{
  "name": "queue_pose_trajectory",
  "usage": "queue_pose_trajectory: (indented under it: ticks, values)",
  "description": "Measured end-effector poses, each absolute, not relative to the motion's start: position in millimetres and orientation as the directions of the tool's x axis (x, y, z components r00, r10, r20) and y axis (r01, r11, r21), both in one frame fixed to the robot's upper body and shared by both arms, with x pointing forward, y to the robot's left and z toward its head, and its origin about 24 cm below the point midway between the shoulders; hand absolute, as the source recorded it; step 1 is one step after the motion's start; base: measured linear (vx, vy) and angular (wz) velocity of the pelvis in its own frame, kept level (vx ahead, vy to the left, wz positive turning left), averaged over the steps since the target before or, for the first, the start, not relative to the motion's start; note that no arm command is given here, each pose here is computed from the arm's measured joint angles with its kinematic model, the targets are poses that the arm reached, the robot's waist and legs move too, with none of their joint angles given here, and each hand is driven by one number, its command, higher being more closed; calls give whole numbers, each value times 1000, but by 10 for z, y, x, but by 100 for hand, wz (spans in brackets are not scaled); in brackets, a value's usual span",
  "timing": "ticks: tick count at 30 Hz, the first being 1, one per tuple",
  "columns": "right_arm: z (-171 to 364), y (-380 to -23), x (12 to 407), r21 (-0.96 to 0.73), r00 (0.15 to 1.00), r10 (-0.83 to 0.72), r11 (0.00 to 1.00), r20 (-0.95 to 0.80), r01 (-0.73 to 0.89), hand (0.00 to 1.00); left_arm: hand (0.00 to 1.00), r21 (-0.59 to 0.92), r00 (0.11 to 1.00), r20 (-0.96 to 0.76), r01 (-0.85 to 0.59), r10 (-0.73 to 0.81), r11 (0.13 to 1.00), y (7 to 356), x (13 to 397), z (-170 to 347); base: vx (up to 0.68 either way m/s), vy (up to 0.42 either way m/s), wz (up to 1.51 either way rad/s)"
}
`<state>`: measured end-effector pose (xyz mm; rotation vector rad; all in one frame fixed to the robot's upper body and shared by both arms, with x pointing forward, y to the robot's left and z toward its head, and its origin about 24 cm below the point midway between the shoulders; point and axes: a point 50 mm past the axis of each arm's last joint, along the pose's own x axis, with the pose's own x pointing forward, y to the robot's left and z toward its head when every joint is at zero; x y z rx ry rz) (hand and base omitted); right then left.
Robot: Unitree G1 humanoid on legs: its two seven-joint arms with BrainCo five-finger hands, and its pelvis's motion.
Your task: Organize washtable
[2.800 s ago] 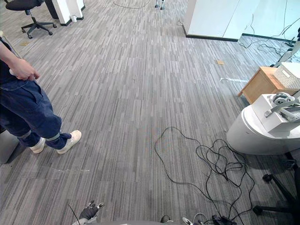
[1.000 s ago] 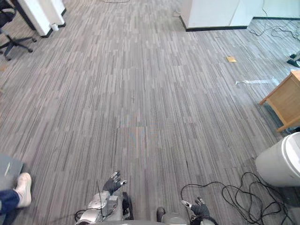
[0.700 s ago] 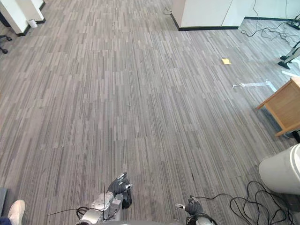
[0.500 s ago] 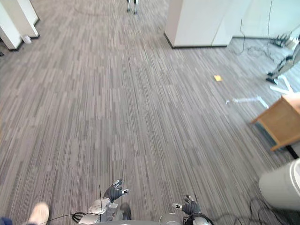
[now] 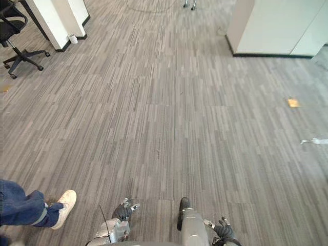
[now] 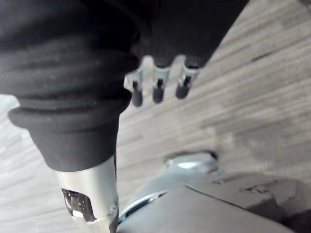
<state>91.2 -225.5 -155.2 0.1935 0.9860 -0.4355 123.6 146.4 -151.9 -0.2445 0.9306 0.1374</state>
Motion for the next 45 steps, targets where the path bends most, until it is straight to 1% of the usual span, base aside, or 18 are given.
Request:
queue_pose_trajectory:
  ticks: [2, 4, 6, 9, 12, 15, 16, 18, 21, 24, 26, 31, 32, 34, 37, 38, 41, 45]
  values:
    - [-1566, -2256, 867, -41, 458, -275, 888, -846, 457, 0, 0, -110, 538, -833, -387, 128, 916, 1707, 1129, -1567, 584, -255, -13]
    - [-1579, -2245, 815, -48, 448, -272, 892, -852, 450, 0, 0, -70, 467, -861, -501, 201, 862, 1883, 955, -1615, 524, -181, -20]
    - [-1587, -2248, 787, -59, 438, -273, 895, -856, 443, 0, 0, -38, 411, -879, -569, 244, 821, 1972, 802, -1642, 550, -114, -16]
    - [-1616, -2212, 728, -59, 415, -259, 898, -872, 436, 0, 0, -14, 403, -866, -611, 296, 791, 2131, 763, -1614, 409, -24, -25]
    - [-1641, -2134, 714, -44, 406, -235, 903, -883, 426, 0, 0, -8, 390, -864, -644, 319, 765, 2165, 652, -1611, 493, 80, -37]
    - [-1635, -2152, 728, -68, 414, -225, 930, -882, 361, 0, 0, -6, 347, -882, -686, 319, 728, 2100, 468, -1643, 505, 280, -47]
    - [-1664, -2052, 674, -53, 400, -197, 938, -895, 342, 0, 0, 0, 330, -880, -719, 342, 695, 2140, 398, -1636, 513, 355, -54]
    - [-1659, -2056, 695, -52, 408, -191, 943, -893, 327, 0, 0, 8, 317, -882, -730, 350, 683, 2130, 371, -1641, 626, 392, -35]
    - [-1670, -1988, 694, -32, 408, -175, 942, -896, 334, 0, 0, 45, 296, -881, -723, 368, 689, 2248, 334, -1635, 598, 356, -11]
    - [-1662, -2018, 692, -29, 413, -183, 936, -892, 352, 0, 0, 52, 313, -880, -685, 358, 727, 2253, 380, -1630, 567, 304, -16]
    - [-1655, -2057, 683, -33, 413, -204, 922, -888, 385, 0, 0, 35, 363, -870, -628, 333, 777, 2227, 565, -1616, 461, 190, -7]
    - [-1626, -2122, 698, -10, 423, -243, 876, -873, 482, 0, 0, -43, 478, -830, -569, 287, 821, 2106, 1057, -1545, 447, 60, 24]
    - [-1637, -2132, 643, -14, 399, -258, 854, -880, 520, 0, 0, -62, 517, -808, -552, 283, 831, 2090, 1215, -1501, 549, -34, 66]
    - [-1657, -2101, 553, -14, 372, -260, 835, -891, 550, 0, 0, -59, 529, -802, -533, 277, 844, 2064, 1262, -1491, 587, -108, 49]
    - [-1673, -2084, 433, -15, 341, -268, 804, -901, 594, 0, 0, -28, 478, -831, -548, 286, 836, 2058, 1032, -1557, 696, -212, 24]
    - [-1671, -2102, 419, -15, 337, -276, 792, -900, 611, 0, 0, -17, 437, -853, -572, 287, 820, 2040, 887, -1599, 719, -327, -13]
    - [-1636, -2253, 410, -46, 337, -318, 784, -886, 619, 0, 0, -22, 370, -883, -648, 290, 762, 1960, 662, -1656, 677, -274, -52]
    - [-1633, -2173, 589, -28, 370, -304, 804, -878, 594, 0, 0, 10, 372, -868, -649, 328, 761, 2139, 649, -1628, 689, -178, -42]
